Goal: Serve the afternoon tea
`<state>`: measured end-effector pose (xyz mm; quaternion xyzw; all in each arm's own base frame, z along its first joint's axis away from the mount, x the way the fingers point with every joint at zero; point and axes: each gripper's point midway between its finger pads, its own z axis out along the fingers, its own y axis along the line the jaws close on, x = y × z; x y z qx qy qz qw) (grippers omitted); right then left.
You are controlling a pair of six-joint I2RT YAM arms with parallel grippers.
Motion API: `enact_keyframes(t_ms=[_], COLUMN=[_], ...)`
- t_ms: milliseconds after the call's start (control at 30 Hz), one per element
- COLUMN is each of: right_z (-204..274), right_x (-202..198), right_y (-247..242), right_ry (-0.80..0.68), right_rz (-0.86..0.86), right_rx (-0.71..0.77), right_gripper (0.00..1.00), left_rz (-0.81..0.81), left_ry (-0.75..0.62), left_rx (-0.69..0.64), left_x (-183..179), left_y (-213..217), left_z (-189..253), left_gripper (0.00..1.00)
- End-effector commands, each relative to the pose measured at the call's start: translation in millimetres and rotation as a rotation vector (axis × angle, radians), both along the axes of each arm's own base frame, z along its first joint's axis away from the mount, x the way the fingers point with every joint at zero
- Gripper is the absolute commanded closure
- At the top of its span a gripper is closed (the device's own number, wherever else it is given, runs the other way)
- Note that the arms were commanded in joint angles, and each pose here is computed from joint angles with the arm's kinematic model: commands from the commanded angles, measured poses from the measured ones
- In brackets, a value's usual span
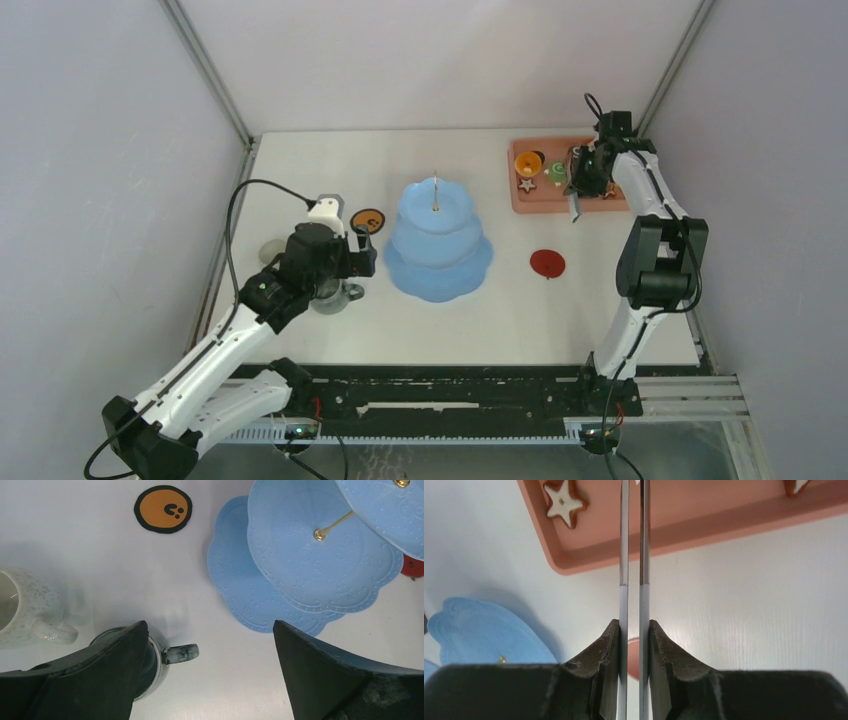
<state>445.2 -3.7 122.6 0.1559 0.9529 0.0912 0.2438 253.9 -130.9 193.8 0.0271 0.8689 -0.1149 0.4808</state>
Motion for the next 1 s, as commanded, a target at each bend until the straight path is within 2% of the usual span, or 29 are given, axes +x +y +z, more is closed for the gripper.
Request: enact_keyframes(t_ms=[0,133,267,467,600,767,967], right_z=[22,22,24,45,55,48,36], right_x=[-35,-62,-82,-70,-71,-82,-88], right_y=[13,27,32,10,24,50,59], right_ry=[0.036,0.082,0.086,-0.056,-0.103,-0.067,-0.023], right_rz=[0.030,0.057,0.071,-0.046,-0.005,0.098,0.129], right_rx=[0.045,0.080,0.054,0.009,0.022,0.002,-0.018], right_gripper=[1.00,1.00,1.00,1.00,1.00,1.00,1.00], left_rz=[-0.008,-0.008,-0.014,-0.019,-0.011,-0.004,-0.010], left_ry=[-0.067,-0.068,-0.070,-0.071,-0.082,-0.079,-0.079], left_rx=[-0.061,-0.061,-0.068,-0.069,-0.076,-0.076,-0.082], left_x=[6,5,4,3,1,0,-1], left_y=[-7,-7,-8,-8,-5,-4,-5], left_z=[26,25,25,25,27,25,28], left_gripper=[0.00,0.00,0.00,0.00,0.00,0.00,0.00])
